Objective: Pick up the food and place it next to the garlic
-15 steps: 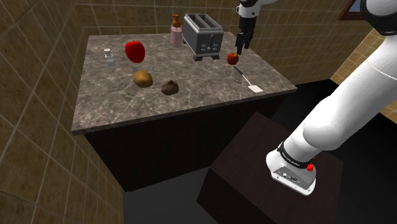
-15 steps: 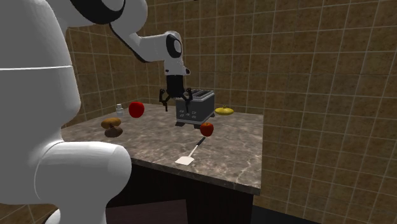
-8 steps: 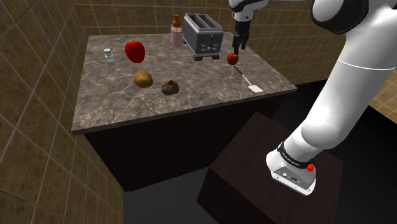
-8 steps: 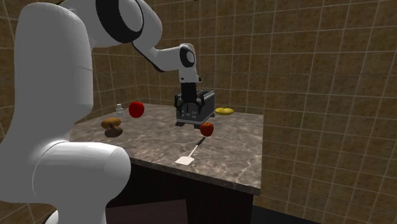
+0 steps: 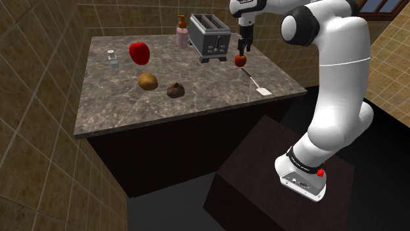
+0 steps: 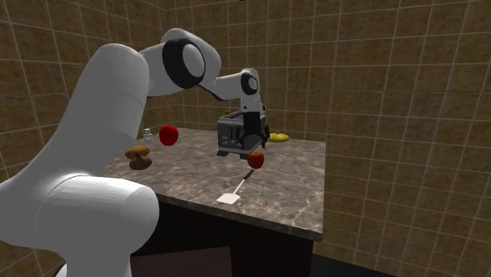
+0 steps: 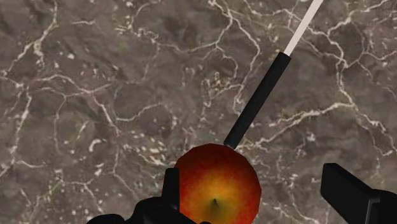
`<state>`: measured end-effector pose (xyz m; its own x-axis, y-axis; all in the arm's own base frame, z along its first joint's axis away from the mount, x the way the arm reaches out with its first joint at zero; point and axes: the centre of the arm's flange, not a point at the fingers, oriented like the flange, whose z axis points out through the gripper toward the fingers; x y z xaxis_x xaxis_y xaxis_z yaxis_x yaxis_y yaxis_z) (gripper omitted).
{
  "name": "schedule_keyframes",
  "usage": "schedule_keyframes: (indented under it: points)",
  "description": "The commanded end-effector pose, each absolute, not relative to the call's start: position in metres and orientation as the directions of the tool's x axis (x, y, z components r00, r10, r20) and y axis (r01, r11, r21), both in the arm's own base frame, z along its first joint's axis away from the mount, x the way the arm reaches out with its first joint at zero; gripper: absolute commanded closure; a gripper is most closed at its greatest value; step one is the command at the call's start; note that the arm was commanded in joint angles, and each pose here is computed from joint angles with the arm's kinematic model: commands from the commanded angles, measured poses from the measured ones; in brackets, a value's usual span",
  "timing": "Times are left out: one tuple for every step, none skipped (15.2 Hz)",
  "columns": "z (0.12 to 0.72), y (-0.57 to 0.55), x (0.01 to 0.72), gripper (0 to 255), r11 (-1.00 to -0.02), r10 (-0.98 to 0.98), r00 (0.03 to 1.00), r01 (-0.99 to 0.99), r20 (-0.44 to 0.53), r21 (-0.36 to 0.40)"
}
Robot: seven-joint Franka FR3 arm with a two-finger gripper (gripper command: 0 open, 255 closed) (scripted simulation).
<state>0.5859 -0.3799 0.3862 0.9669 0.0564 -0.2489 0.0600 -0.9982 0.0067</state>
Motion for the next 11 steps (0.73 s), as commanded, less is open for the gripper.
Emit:
schedule_keyframes:
  points:
    - [0.376,-0.397,0.600,0,-0.998,0.057,0.964,0.060,-0.259,0.005]
    - [0.371,-0.397,0.599,0,-0.998,0.057,0.964,0.060,-0.259,0.005]
    - [0.366,-0.397,0.597,0,-0.998,0.057,0.964,0.060,-0.259,0.005]
    - [0.361,-0.397,0.596,0,-0.998,0.057,0.964,0.060,-0.259,0.005]
    - [0.356,-0.397,0.595,0,-0.998,0.057,0.964,0.060,-0.259,0.005]
    - [0.351,-0.398,0.593,0,-0.998,0.057,0.964,0.060,-0.259,0.005]
    - [0.346,-0.398,0.592,0,-0.998,0.057,0.964,0.060,-0.259,0.005]
    - [0.340,-0.398,0.591,0,-0.998,0.057,0.964,0.060,-0.259,0.005]
    - [0.338,-0.398,0.590,0,-0.998,0.057,0.964,0.060,-0.259,0.005]
    - [0.338,-0.398,0.590,0,-0.998,0.057,0.964,0.060,-0.259,0.005]
    - [0.338,-0.398,0.590,0,-0.998,0.057,0.964,0.060,-0.259,0.005]
